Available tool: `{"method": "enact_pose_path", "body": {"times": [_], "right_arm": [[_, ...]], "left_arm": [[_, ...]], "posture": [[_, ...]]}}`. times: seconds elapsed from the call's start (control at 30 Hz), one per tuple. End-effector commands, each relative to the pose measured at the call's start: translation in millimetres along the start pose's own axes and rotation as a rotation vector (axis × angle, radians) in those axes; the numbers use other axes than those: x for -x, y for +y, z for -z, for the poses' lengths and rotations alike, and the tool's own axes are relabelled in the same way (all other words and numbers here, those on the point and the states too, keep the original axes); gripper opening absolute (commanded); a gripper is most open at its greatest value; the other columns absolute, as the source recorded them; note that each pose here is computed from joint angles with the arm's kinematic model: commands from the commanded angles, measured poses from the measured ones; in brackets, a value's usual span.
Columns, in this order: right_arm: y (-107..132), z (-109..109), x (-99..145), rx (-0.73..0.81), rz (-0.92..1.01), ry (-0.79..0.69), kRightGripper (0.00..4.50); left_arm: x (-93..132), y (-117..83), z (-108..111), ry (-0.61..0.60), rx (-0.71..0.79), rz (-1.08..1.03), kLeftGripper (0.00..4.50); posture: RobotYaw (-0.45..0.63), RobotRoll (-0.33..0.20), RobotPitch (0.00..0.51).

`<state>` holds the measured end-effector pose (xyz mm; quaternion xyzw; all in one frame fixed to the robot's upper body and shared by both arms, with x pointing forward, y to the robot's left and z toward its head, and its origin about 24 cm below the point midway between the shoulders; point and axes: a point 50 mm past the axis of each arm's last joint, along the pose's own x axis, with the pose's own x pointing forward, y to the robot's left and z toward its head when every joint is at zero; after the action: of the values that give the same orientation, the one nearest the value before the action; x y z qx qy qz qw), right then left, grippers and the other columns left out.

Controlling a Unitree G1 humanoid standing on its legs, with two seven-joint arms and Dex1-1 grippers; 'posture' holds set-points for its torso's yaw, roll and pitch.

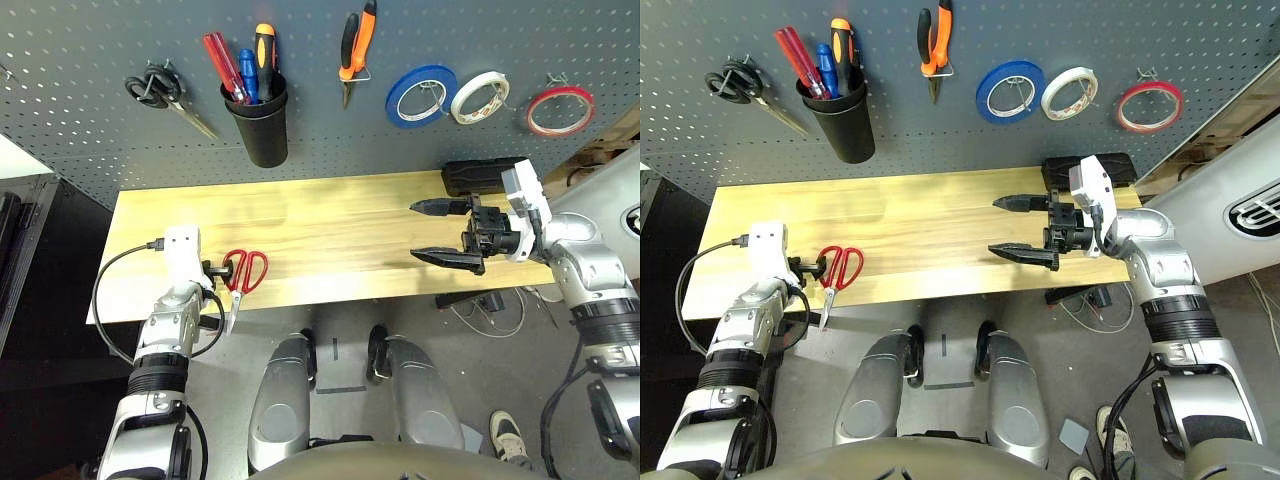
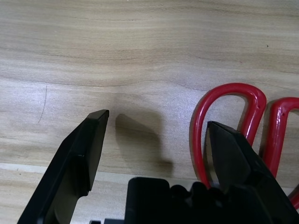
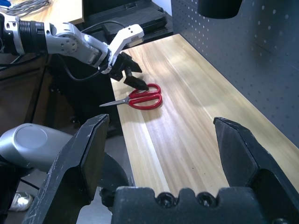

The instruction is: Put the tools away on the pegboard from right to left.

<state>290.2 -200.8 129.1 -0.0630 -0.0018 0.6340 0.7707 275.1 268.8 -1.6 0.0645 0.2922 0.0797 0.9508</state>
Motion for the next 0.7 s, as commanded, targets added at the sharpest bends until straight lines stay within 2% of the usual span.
{"method": "enact_pose_path", "body": {"times": [0.03, 0.1, 0.23, 0.4, 0.7], "right_arm": [[1.9, -0.8, 6.0, -0.004, 0.01, 0.002, 4.5], [1.2, -1.5, 6.4, -0.005, 0.013, 0.002, 4.5], [-0.1, -2.6, 7.9, -0.003, 0.016, 0.003, 4.5], [-2.5, -2.2, 9.6, 0.0, 0.018, 0.007, 4.5], [-7.6, -3.8, 7.9, 0.01, 0.01, -0.003, 4.5]], "left_arm": [[-1.4, -6.2, 12.4, 0.042, -0.009, 0.02, 4.08], [-2.2, -9.2, 13.5, 0.047, -0.006, 0.031, 3.54], [-2.0, -12.7, 12.1, 0.044, 0.008, 0.038, 1.94], [1.9, -7.0, 1.6, 0.01, 0.055, 0.023, 0.06], [21.4, -3.6, -17.7, -0.071, 0.064, 0.023, 0.02]], "posture": [[-0.01, 0.0, 0.239], [-0.01, 0.0, 0.239], [-0.01, 0.0, 0.235], [0.01, 0.0, 0.224], [0.02, 0.0, 0.206]]}}
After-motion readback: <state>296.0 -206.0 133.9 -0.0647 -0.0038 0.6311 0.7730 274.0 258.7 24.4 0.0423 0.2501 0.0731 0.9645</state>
